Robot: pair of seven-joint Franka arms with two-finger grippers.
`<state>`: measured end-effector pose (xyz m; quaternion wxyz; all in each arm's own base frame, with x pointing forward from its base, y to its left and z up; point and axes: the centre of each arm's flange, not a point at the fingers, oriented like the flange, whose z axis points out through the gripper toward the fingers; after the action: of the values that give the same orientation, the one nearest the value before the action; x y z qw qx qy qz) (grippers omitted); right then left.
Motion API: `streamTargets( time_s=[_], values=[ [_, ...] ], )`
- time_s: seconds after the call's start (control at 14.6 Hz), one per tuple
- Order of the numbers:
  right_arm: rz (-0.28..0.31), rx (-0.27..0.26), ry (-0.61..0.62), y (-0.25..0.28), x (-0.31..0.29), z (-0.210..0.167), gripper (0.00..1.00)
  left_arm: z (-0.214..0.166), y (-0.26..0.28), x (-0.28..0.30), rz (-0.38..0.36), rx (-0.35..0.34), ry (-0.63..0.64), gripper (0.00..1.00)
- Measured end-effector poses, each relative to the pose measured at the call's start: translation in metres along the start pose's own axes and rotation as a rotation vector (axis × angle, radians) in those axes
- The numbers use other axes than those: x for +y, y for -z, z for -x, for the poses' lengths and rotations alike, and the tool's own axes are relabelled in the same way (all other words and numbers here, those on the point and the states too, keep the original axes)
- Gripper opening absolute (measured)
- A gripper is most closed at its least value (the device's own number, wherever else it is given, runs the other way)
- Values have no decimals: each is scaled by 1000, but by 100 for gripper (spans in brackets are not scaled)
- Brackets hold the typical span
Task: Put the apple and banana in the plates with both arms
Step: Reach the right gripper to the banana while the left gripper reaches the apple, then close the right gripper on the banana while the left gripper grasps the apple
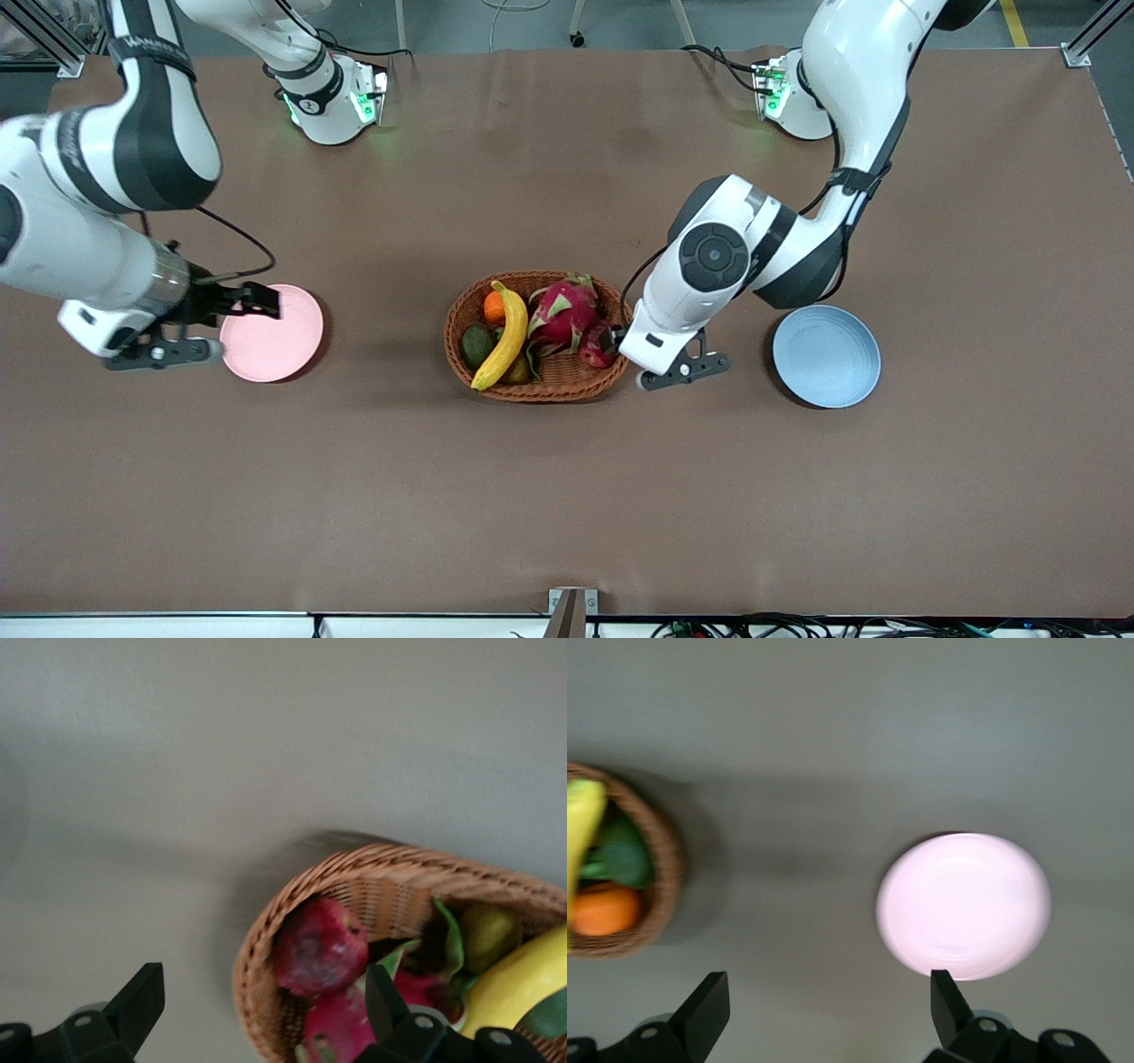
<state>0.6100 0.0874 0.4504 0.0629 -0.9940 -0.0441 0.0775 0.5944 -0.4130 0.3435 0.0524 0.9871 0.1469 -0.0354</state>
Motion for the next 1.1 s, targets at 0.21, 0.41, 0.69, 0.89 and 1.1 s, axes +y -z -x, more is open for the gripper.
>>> streamTargets(
  time_s=[0.21,0.41,0.69,0.89,1.1],
  values=[
    [-47,-31,21,-38,-30,-14,100,8,-25,18,-3,7,127,100],
    [-28,-41,28,-71,-91,-17,100,18,-54,33,10,9,300,100],
    [1,-35,-9,-118,-184,-7,100,22,-85,36,-4,-5,406,100],
    [16,-32,-28,-154,-219,-4,97,24,-85,38,-4,-5,461,100],
    [15,-17,-32,-183,-238,-6,85,30,-89,40,-13,-9,494,100]
  ],
)
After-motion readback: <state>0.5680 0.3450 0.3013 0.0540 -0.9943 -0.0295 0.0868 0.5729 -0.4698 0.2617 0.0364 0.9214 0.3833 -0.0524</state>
